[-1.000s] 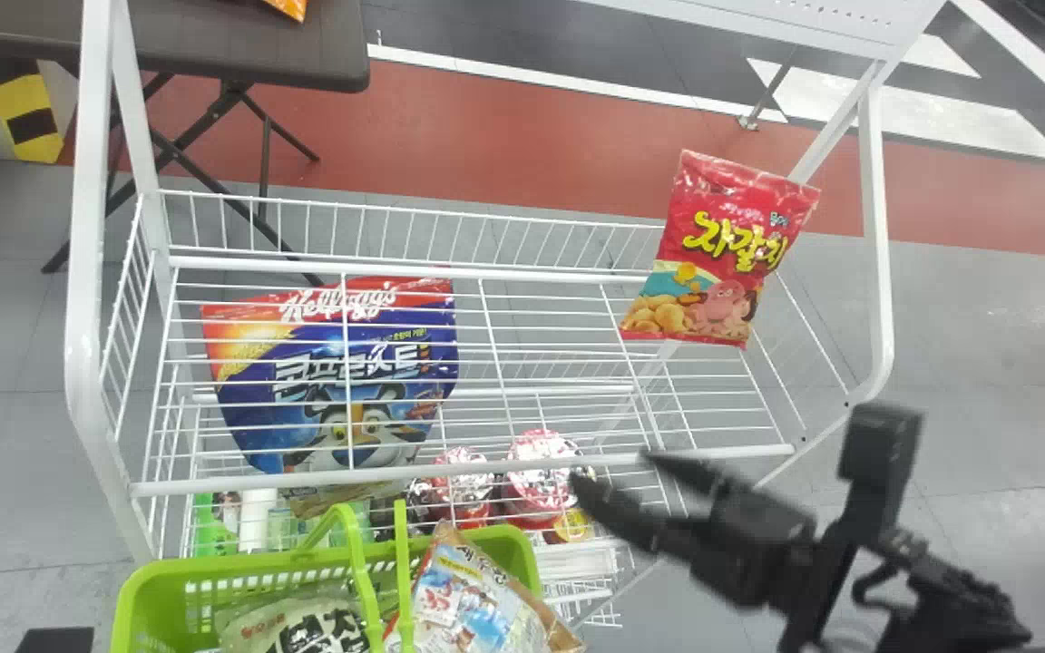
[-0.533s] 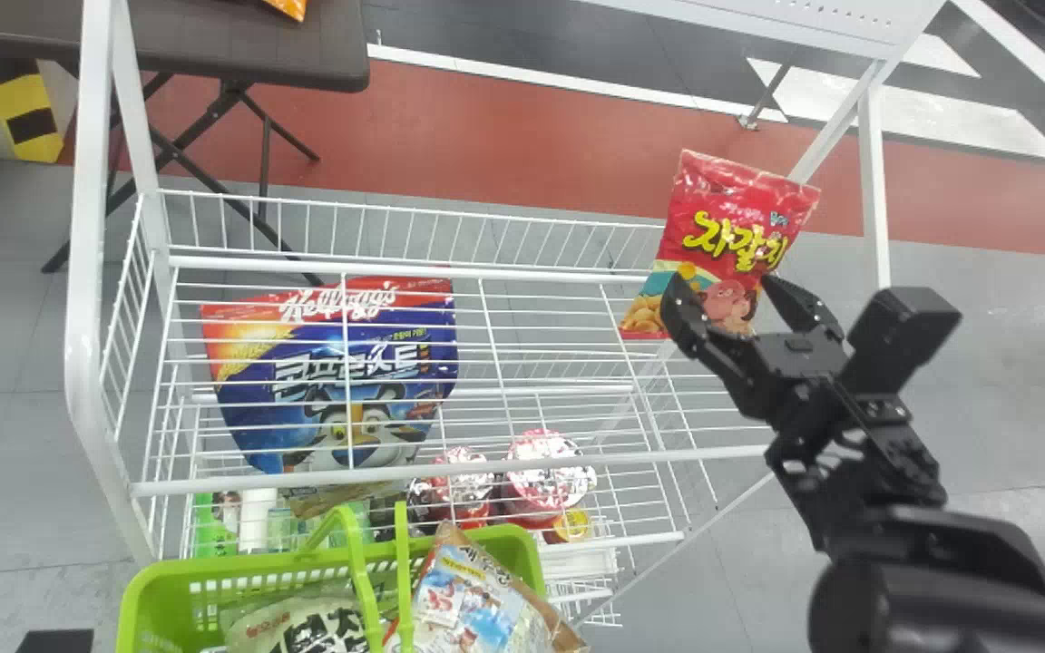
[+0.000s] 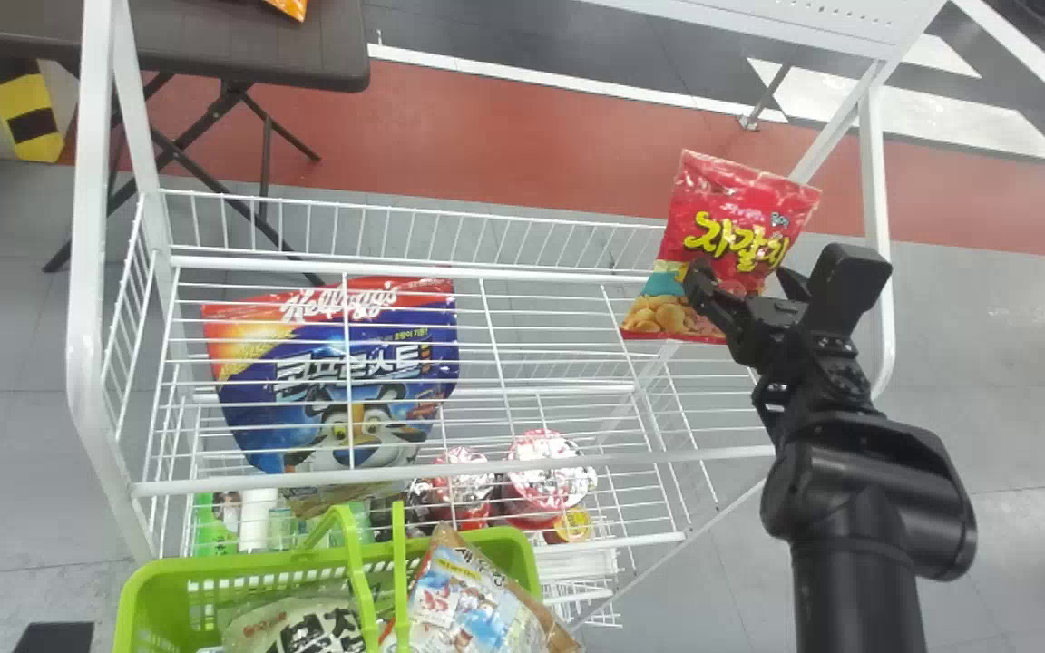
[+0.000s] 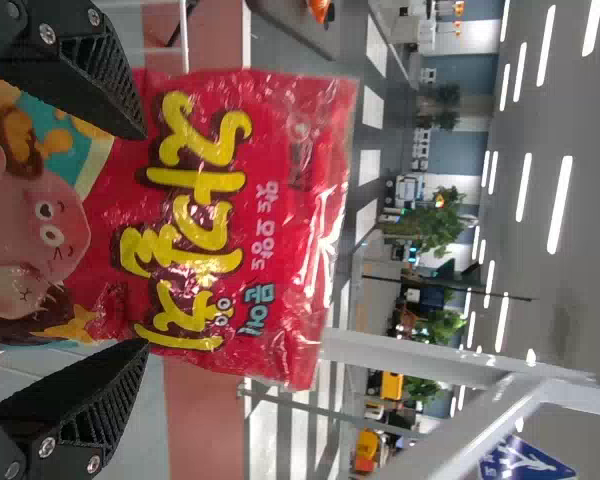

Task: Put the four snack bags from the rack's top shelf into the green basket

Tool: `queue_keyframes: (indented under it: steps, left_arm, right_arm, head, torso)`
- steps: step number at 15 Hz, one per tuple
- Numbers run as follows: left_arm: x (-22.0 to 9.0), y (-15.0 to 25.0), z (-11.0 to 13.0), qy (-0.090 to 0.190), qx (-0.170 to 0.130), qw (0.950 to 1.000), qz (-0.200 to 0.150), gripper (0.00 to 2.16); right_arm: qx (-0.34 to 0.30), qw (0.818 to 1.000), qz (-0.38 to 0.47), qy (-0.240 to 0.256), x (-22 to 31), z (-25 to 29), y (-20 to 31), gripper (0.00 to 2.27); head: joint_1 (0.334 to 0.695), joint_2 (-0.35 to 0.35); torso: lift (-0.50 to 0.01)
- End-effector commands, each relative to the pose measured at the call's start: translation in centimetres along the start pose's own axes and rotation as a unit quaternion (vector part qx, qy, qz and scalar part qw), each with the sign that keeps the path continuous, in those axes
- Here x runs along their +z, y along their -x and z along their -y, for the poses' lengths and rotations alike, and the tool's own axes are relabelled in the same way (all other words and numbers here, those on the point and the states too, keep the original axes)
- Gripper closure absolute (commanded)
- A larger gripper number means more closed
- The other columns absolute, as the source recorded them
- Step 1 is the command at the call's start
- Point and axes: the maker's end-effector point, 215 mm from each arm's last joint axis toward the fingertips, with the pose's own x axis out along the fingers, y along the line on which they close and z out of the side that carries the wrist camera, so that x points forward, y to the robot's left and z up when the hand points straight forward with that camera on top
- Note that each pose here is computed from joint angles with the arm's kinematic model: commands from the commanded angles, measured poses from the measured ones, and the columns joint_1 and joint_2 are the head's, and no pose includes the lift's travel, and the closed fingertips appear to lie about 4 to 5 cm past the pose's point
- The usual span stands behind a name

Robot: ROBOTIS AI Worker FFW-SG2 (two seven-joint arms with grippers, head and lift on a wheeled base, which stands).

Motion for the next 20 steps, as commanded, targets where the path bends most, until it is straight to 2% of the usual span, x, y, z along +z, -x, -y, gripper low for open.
queue_keyframes:
  steps: [1, 2, 3, 4, 6, 8, 11, 15, 18, 20]
  left_arm:
    - [0.0, 0.0, -0.1, 0.001, 0.000, 1.0000, -0.001, 1.76]
    - [0.1, 0.1, -0.2, 0.001, 0.000, 1.0000, -0.001, 1.76]
    - [0.1, 0.1, -0.2, 0.001, 0.001, 1.0000, -0.001, 1.76]
    - [0.1, 0.1, -0.2, 0.001, 0.001, 1.0000, 0.000, 1.76]
    - [0.1, 0.0, -0.3, 0.002, 0.002, 1.0000, -0.001, 1.76]
    - [0.2, 0.0, -0.3, 0.001, 0.003, 1.0000, 0.000, 1.76]
    - [0.2, 0.0, -0.3, 0.000, 0.003, 1.0000, 0.000, 1.76]
    - [0.3, 0.0, -0.2, -0.002, 0.003, 1.0000, 0.000, 1.76]
    - [0.3, -0.1, -0.1, -0.001, 0.003, 1.0000, 0.001, 1.76]
    - [0.3, -0.1, -0.1, -0.001, 0.002, 1.0000, 0.001, 1.76]
  right_arm:
    - [0.015, 1.000, -0.011, -0.012, -0.1, 0.0, -1.6, 0.24]
    - [0.039, 0.999, -0.016, -0.018, -0.2, -1.0, -1.8, 0.92]
    - [0.042, 0.998, -0.036, -0.025, -1.4, -1.2, -1.7, 1.91]
    - [0.055, 0.998, -0.030, -0.032, -1.0, -1.8, -1.5, 2.24]
    - [0.065, 0.997, -0.020, -0.022, -1.3, -2.1, -0.3, 2.24]
    - [0.079, 0.996, -0.018, -0.038, -0.6, -2.7, 1.0, 2.24]
    - [0.112, 0.993, -0.007, -0.047, 1.0, -4.4, 5.6, 2.24]
    - [0.182, 0.977, -0.067, -0.089, 2.3, -8.3, 14.3, 2.24]
    - [0.247, 0.944, -0.166, -0.140, 1.0, -12.1, 23.3, 2.24]
    - [0.273, 0.905, -0.276, -0.176, -2.4, -13.6, 29.9, 2.24]
  head:
    - [0.695, -0.350]
    - [0.695, -0.350]
    - [0.695, -0.350]
    - [0.695, -0.350]
    - [0.695, -0.350]
    - [0.695, -0.350]
    - [0.695, -0.350]
    - [0.695, -0.350]
    - [0.695, -0.350]
    - [0.695, -0.350]
  torso:
    - [0.000]
    - [0.000]
    - [0.000]
    - [0.000]
    - [0.000]
    - [0.000]
    - [0.000]
    - [0.000]
    - [0.000]
    - [0.000]
